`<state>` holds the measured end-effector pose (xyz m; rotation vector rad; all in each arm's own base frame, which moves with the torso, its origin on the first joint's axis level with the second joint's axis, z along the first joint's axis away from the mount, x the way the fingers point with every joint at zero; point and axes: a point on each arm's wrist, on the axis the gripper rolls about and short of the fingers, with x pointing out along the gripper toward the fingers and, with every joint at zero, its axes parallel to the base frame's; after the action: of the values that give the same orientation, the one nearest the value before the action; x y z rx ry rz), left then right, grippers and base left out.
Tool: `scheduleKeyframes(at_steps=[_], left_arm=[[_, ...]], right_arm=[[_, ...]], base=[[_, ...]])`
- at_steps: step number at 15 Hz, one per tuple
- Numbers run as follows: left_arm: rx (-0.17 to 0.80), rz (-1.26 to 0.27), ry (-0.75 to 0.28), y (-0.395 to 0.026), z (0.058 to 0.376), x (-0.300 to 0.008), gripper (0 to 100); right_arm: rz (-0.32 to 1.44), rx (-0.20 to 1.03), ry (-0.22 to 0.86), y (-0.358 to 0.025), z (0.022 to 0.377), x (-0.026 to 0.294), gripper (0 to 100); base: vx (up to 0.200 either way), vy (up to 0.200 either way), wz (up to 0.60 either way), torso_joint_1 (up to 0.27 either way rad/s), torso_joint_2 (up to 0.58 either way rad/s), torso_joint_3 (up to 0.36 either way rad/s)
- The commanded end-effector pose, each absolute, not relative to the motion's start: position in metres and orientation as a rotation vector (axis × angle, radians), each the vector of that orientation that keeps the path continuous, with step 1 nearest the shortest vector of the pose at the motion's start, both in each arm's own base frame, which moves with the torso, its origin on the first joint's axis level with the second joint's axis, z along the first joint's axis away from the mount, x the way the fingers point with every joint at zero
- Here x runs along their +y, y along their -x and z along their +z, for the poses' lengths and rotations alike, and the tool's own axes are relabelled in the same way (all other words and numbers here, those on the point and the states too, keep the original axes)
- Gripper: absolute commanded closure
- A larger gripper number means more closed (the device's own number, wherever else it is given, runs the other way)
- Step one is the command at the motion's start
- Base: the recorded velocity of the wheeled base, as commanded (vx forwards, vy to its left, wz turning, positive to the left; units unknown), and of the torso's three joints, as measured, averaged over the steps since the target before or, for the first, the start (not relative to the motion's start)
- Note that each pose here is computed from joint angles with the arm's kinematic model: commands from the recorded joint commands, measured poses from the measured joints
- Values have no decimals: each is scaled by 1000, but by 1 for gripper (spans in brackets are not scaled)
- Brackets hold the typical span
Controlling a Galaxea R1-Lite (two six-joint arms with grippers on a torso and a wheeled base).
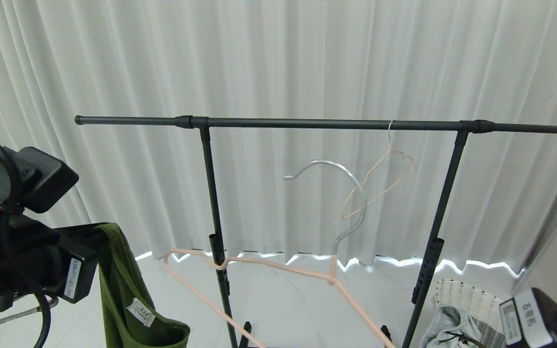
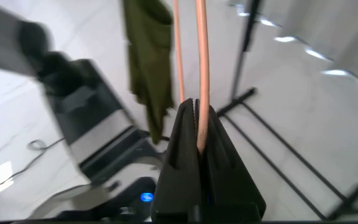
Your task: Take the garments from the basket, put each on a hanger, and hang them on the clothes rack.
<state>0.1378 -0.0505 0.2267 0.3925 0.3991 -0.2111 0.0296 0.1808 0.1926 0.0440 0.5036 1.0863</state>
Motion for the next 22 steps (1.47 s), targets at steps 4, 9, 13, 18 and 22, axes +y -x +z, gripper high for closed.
scheduleKeyframes(at_steps=[4,9,13,18,22], left_arm=[[393,-198,-284,-154,239,-67,100],[396,-215,-289,-153,238,-70,100],[392,-241,-292,-151,238,-74,100],[397,-239,-291,-152,237,-75,100],[384,-215,-297,-152,241,-74,100]], right_arm=[[1136,541,-9,-26,178,207,100],[1090,535,-15,-34,178,207,100],[1031,510,-49,-51,175,220,100],[1036,486,-77,-57,179,240,100],[1059,498,-61,-50,176,241,100]], base=[[0,0,0,0,0,0],[0,0,0,0,0,0],[0,0,0,0,0,0],[0,0,0,0,0,0],[0,0,0,0,0,0]])
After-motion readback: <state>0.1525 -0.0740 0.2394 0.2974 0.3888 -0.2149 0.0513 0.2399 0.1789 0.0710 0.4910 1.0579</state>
